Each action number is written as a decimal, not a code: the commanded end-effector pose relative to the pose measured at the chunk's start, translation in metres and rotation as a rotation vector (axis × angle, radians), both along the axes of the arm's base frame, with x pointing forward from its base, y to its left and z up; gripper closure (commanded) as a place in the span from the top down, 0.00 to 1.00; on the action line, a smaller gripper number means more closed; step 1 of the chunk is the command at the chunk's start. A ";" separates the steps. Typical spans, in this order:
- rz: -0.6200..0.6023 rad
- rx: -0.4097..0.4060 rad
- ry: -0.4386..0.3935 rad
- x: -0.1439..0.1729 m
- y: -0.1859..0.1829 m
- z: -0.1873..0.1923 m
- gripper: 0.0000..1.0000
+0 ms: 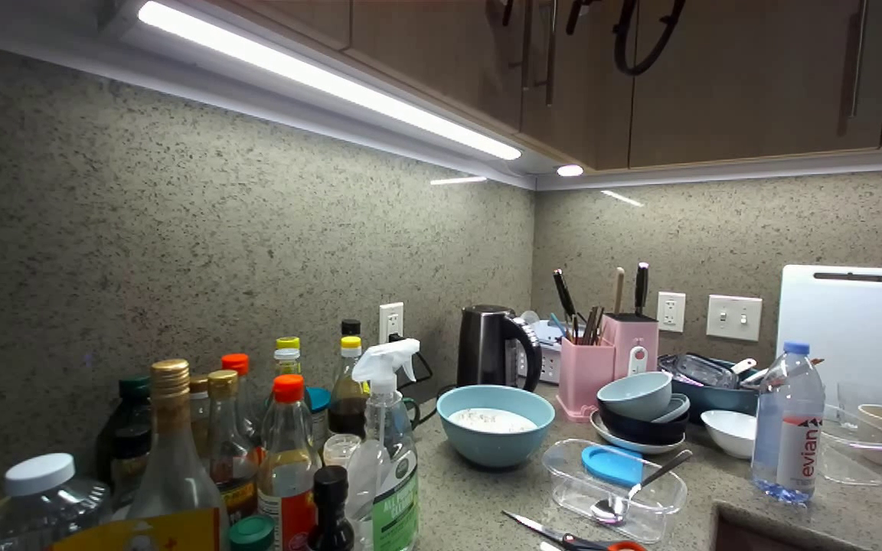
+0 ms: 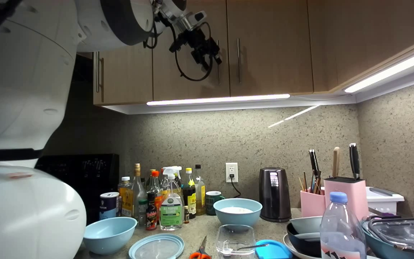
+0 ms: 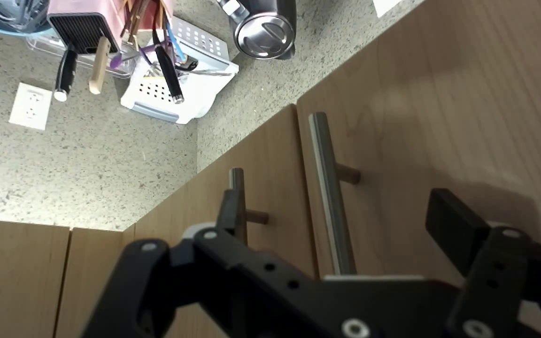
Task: Open the left door of the drawer.
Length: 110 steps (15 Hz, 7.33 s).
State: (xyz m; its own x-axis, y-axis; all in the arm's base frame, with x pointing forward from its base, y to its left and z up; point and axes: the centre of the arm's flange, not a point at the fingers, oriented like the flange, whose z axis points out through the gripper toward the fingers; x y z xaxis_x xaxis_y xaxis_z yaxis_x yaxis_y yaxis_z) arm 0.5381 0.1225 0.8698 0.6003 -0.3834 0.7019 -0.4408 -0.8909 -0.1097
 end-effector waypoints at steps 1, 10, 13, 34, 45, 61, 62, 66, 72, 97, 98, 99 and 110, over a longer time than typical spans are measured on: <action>0.001 0.000 0.000 0.000 0.001 0.000 1.00; 0.395 -0.074 -0.011 0.046 -0.013 0.018 1.00; 0.368 -0.098 0.041 0.023 -0.020 0.004 1.00; 0.281 -0.066 0.084 0.002 -0.023 0.012 0.04; -0.120 -0.026 -0.006 -0.064 0.014 0.012 0.07; -0.293 0.017 -0.010 -0.020 0.008 -0.002 0.15; -0.293 0.017 -0.010 -0.020 0.008 -0.002 0.15; -0.239 -0.011 -0.015 -0.029 0.012 -0.015 0.04; -0.174 -0.049 -0.141 -0.065 0.016 -0.037 0.04; -0.255 -0.101 -0.303 -0.159 -0.020 -0.067 0.04; -0.271 -0.089 -0.306 -0.166 -0.021 -0.069 0.04; -0.285 -0.084 -0.311 -0.173 -0.022 -0.070 0.04; -0.186 -0.116 -0.357 -0.186 0.018 -0.057 0.15</action>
State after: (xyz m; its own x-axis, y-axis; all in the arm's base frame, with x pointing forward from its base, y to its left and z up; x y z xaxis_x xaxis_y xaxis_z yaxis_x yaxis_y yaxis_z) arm 0.3526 0.1400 0.8129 0.2394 -0.3687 0.8982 -0.5477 -0.8151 -0.1886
